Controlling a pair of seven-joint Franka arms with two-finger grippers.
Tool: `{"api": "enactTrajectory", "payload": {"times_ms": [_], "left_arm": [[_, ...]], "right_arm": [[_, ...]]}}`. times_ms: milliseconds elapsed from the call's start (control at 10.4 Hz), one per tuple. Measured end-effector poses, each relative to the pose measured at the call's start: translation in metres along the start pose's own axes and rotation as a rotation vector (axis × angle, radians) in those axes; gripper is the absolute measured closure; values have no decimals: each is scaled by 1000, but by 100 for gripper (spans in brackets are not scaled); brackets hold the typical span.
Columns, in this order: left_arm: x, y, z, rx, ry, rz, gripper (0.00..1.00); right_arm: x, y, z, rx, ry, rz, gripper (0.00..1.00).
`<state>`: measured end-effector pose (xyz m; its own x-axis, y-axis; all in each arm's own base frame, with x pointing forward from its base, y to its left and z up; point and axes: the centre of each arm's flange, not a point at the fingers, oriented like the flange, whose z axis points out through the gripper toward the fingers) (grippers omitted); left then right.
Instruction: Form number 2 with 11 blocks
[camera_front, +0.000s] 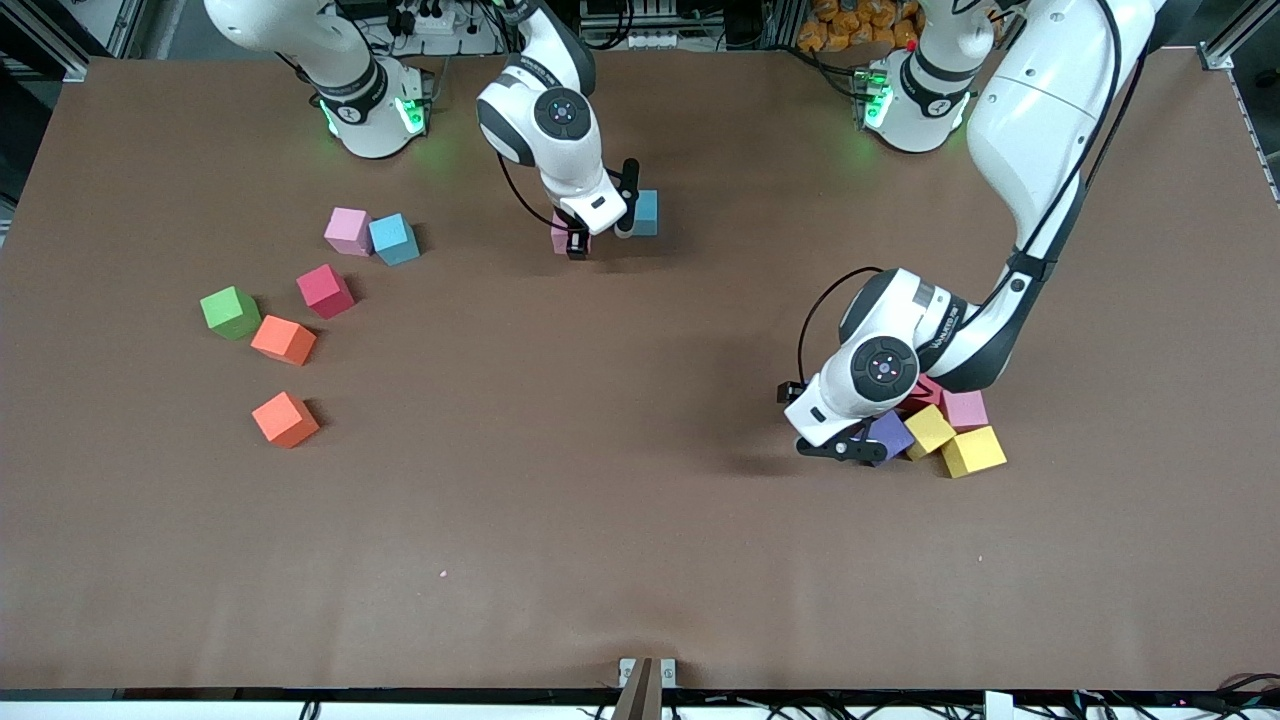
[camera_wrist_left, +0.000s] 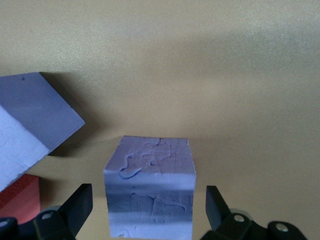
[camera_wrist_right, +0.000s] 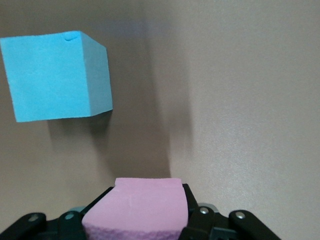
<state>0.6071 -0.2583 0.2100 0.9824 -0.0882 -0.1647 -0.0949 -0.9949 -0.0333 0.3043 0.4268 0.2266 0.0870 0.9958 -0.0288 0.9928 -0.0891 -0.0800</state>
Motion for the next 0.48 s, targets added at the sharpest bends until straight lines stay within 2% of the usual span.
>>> {"api": "enactTrajectory", "payload": {"times_ms": [193, 386, 483], "left_arm": [[0, 0, 3, -2, -2, 0, 0], [0, 0, 4, -3, -1, -1, 0], [0, 0, 4, -3, -2, -1, 7]], "right_arm": [[9, -15, 4, 7, 44, -28, 44], [12, -26, 20, 9, 59, -42, 44], [13, -28, 28, 13, 58, -32, 44]]}}
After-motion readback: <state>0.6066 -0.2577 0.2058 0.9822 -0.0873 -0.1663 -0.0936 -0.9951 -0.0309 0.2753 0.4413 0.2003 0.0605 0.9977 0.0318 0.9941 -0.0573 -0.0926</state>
